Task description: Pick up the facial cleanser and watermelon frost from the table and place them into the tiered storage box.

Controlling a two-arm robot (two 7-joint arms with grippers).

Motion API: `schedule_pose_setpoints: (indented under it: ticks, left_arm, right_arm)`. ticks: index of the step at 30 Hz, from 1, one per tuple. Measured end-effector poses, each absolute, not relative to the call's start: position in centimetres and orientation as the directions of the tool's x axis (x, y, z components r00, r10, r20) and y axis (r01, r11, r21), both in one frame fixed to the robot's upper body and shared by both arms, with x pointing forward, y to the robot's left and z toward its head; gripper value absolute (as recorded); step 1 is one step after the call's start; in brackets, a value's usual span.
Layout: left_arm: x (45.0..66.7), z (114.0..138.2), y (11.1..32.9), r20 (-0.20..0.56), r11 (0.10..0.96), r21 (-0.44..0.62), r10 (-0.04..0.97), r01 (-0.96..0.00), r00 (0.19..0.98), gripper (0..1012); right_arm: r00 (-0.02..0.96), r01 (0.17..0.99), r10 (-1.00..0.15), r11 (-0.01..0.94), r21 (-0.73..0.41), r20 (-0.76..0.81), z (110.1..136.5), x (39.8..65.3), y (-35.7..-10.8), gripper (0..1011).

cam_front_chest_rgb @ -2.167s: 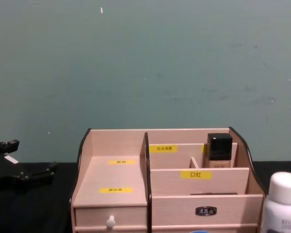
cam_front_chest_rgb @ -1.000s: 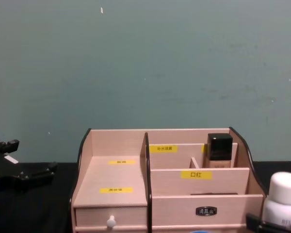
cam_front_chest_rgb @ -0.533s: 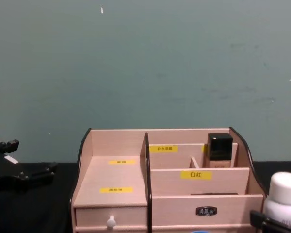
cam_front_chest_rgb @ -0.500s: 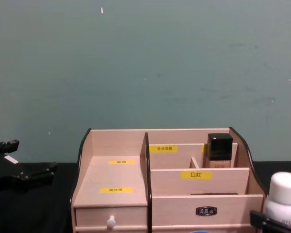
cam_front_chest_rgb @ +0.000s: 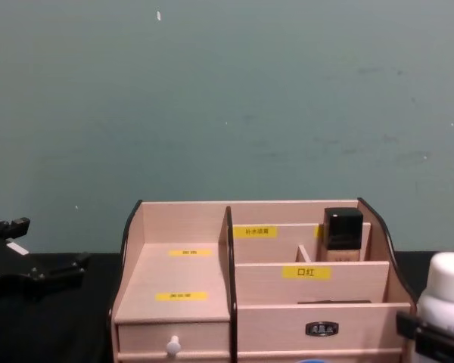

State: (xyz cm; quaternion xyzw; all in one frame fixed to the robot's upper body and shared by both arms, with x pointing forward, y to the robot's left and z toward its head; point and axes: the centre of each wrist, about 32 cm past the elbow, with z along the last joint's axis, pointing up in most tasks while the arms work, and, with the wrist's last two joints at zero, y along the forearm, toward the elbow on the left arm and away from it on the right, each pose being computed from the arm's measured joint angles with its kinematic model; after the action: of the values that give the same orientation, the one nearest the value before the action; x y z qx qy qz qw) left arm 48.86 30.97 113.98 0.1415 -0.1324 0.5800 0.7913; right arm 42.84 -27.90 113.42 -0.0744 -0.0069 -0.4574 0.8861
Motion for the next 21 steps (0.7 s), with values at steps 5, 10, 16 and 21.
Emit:
schedule_pose_setpoints:
  ticks: [5,10,16,21]
  left_arm:
    - [48.9,114.0,31.0,0.374,0.287,0.070,0.880,-0.955,0.292,1010]
    - [48.9,114.0,31.0,0.374,0.287,0.070,0.880,-0.955,0.292,1010]
    - [48.9,114.0,31.0,0.374,0.287,0.070,0.880,-0.955,0.292,1010]
    - [48.9,114.0,31.0,0.374,0.287,0.070,0.880,-0.955,0.292,1010]
  right_arm:
    - [0.592,0.805,-0.800,0.584,-0.100,0.096,114.6,42.7,-27.7,600]
    - [0.612,0.790,-0.782,0.609,-0.063,0.116,116.4,43.0,-27.1,600]
    - [0.635,0.769,-0.760,0.639,-0.021,0.143,118.5,44.6,-26.0,600]
    - [0.646,0.756,-0.747,0.654,-0.001,0.155,119.5,46.4,-24.9,600]
